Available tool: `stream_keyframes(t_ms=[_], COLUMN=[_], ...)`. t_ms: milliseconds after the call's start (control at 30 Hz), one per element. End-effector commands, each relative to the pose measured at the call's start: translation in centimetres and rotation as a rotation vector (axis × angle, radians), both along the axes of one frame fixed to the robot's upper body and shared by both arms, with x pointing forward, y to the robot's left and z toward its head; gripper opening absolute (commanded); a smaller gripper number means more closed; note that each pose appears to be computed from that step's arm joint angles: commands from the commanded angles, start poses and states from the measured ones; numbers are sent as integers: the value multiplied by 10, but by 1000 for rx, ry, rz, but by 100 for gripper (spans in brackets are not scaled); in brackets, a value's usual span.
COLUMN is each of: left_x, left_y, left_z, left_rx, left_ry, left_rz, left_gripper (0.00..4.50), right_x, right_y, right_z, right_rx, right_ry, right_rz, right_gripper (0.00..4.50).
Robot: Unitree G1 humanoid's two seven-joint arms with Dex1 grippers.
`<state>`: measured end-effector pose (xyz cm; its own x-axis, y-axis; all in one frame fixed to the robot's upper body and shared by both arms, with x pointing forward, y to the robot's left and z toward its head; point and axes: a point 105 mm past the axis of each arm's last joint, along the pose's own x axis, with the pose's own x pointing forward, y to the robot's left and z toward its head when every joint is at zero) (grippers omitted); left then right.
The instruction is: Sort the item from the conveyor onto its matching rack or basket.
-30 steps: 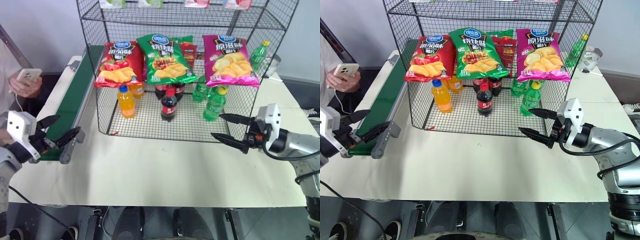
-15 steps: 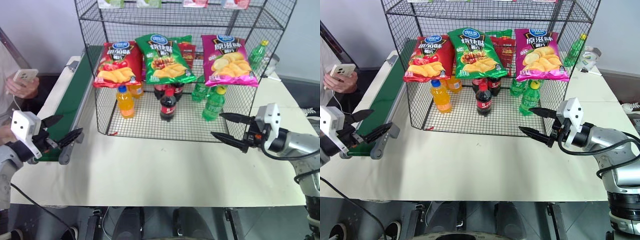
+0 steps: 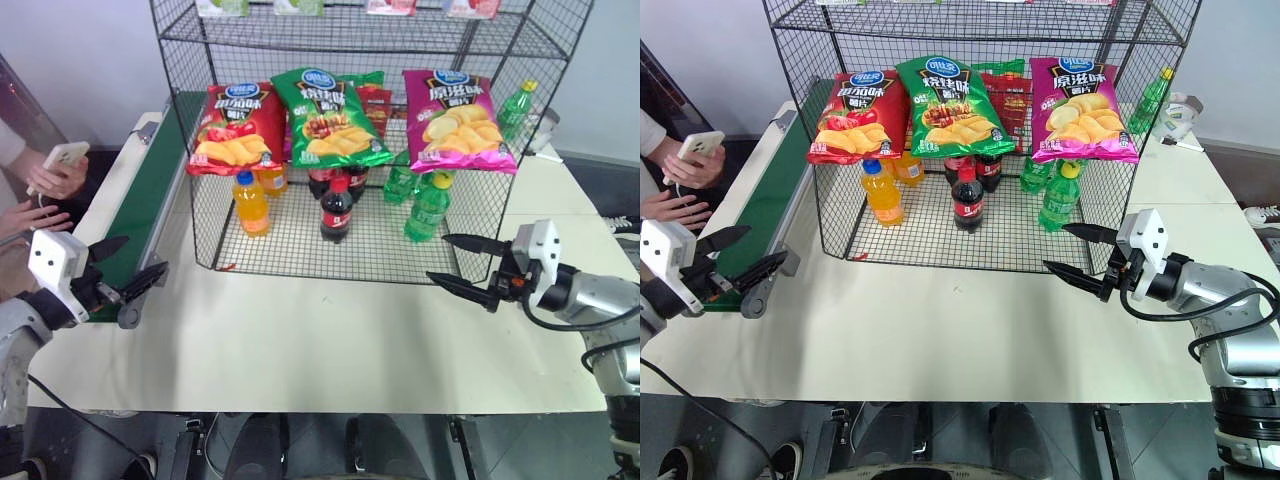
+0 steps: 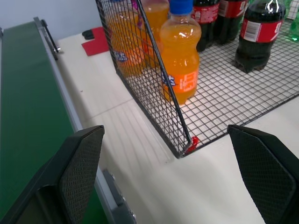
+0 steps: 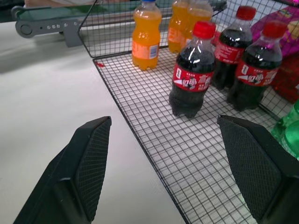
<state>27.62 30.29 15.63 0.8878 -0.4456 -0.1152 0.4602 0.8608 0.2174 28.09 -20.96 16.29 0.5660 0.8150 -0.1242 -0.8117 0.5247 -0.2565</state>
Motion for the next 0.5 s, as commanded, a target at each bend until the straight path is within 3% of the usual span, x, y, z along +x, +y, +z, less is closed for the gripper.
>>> stream_keyframes(t_ms=[33,500], left_x=[0,-4], left_y=[1,1], left_z=[11,5], left_rx=[19,25], left_ry=[-50,-42], left_rz=[4,9], left_gripper=[450,450], right_x=[0,2], right_y=[-3,-7], right_z=[5,-3], right_rx=[-11,-22], right_ry=[-38,-40], right_rz=[8,16], right_gripper=[378,378])
